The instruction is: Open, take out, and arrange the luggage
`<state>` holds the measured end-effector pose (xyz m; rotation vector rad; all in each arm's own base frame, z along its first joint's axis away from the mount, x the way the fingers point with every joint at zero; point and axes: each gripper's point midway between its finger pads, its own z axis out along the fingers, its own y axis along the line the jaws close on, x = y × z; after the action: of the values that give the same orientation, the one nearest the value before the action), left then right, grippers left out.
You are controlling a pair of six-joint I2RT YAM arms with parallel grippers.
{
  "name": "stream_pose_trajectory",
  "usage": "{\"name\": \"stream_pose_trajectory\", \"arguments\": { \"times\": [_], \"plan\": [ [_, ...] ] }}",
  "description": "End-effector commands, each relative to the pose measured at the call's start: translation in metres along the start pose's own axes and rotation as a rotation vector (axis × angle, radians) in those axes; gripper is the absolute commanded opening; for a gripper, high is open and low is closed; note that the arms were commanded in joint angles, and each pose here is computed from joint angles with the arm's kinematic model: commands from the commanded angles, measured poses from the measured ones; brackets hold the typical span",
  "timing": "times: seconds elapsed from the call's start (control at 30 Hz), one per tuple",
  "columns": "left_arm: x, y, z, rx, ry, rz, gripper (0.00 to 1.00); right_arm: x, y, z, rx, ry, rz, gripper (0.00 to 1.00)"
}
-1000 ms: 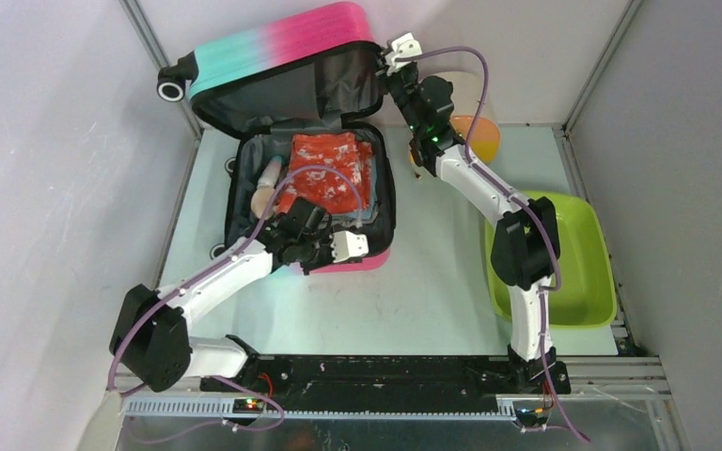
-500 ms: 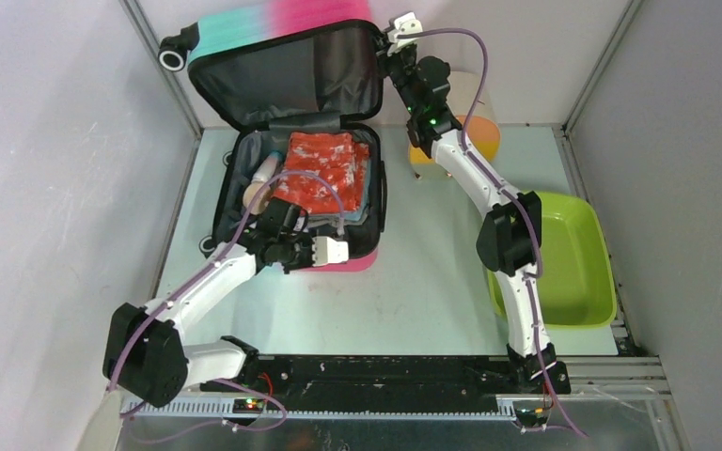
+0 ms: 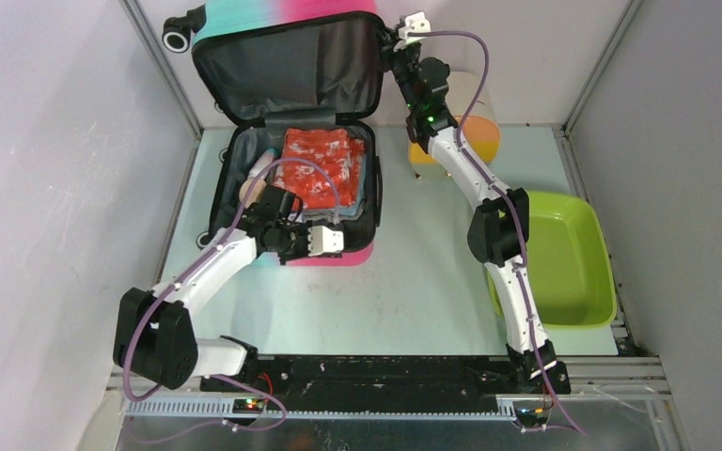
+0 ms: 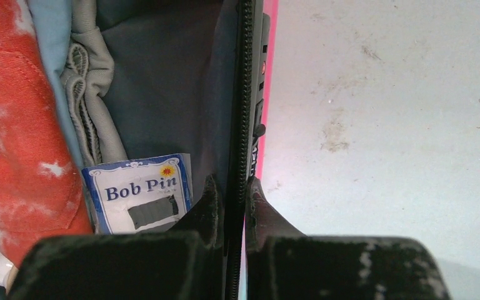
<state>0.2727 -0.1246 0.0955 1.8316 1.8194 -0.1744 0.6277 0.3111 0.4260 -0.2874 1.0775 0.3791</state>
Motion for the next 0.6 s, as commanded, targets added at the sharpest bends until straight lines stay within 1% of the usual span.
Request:
{"name": "stream_pose_trajectory", "arguments": {
  "times": [0.0,0.13,0.23,0.33,0.43,0.47,0.5,0.53,0.57],
  "plan": [
    [0.041,0.051,-0.008,-0.187,0.168,0.049,0.00,0.064,0.007,-0.005,-0.007,0.109,0.128,0.00],
    [0.044,0.049,-0.004,-0.151,0.169,0.074,0.00,0.067,0.006,-0.004,-0.005,0.102,0.123,0.00],
    [0.042,0.047,-0.002,-0.123,0.145,0.096,0.00,0.062,-0.001,-0.003,0.010,0.081,0.129,0.00],
    [0.044,0.049,-0.003,-0.128,0.153,0.113,0.00,0.051,-0.007,-0.004,0.027,0.050,0.118,0.22],
    [0.047,0.054,-0.007,-0.139,0.156,0.118,0.00,0.030,-0.005,-0.007,0.015,0.029,0.104,0.30],
    [0.047,0.056,-0.008,-0.146,0.150,0.118,0.00,0.033,-0.002,-0.010,0.003,0.043,0.095,0.37],
    [0.047,0.059,-0.009,-0.154,0.147,0.126,0.00,0.012,-0.002,-0.010,0.000,0.011,0.088,0.43],
    [0.045,0.063,-0.010,-0.153,0.142,0.130,0.00,0.018,0.000,-0.016,-0.003,0.028,0.077,0.52],
    [0.045,0.062,-0.010,-0.136,0.144,0.134,0.00,-0.008,0.000,-0.016,-0.005,-0.013,0.070,0.54]
  ]
}}
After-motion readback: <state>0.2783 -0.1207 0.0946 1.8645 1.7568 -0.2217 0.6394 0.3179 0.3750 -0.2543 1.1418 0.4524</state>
